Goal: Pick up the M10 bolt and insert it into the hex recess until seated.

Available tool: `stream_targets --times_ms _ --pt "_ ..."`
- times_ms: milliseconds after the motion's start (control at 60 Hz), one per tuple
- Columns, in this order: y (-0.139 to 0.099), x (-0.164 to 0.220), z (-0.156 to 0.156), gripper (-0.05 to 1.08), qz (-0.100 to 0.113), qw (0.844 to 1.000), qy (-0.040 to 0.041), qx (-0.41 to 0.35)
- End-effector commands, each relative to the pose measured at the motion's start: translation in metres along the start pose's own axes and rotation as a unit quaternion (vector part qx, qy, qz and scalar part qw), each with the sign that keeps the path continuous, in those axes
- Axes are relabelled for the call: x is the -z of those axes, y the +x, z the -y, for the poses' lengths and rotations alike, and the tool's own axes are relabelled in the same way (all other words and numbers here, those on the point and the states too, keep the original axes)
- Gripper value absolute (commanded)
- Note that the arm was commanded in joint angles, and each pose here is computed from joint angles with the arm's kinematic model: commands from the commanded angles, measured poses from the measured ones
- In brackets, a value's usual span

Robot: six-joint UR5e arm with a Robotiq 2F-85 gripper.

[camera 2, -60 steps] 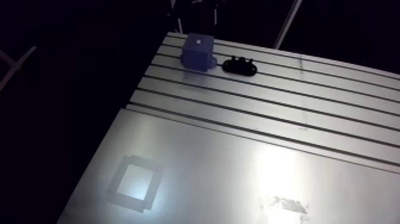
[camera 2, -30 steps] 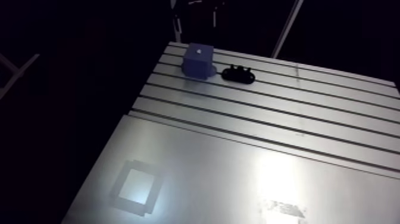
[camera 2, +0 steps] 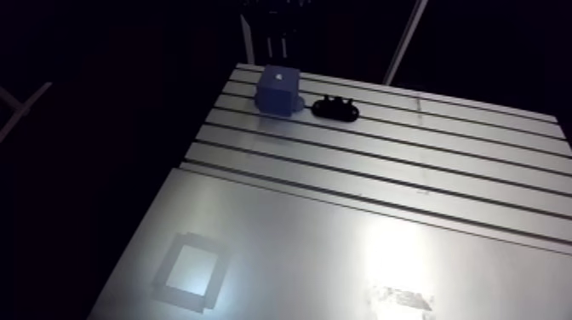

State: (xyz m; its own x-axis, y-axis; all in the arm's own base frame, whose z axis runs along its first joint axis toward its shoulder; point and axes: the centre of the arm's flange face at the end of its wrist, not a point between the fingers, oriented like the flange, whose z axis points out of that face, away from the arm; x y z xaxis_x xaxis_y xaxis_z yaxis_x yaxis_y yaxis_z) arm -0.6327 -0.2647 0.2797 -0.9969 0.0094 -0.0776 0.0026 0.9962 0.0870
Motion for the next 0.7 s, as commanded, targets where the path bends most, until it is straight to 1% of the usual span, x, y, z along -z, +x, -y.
stream_targets --times_ms 17,150,233,417,450,483,650,700 --pt "0.003 -0.003 0.001 1.08 -0.01 1.0 0.0109 -0.013" --pt "0.004 -0.007 0.001 1.08 -0.009 1.0 0.0163 -0.013" --pt "0.004 -0.009 0.001 1.07 -0.008 1.0 0.017 -0.01" --pt "0.005 -0.012 0.0 1.07 -0.006 1.0 0.0166 -0.01" --pt "0.004 -0.013 0.0 1.07 -0.005 1.0 0.0143 -0.01" --pt "0.005 -0.013 -0.001 1.07 -0.005 1.0 0.0136 -0.01" --pt "0.006 -0.017 -0.007 1.06 -0.003 1.0 0.0132 -0.013" --pt "0.007 -0.022 -0.008 1.06 0.001 1.0 0.0118 -0.009"
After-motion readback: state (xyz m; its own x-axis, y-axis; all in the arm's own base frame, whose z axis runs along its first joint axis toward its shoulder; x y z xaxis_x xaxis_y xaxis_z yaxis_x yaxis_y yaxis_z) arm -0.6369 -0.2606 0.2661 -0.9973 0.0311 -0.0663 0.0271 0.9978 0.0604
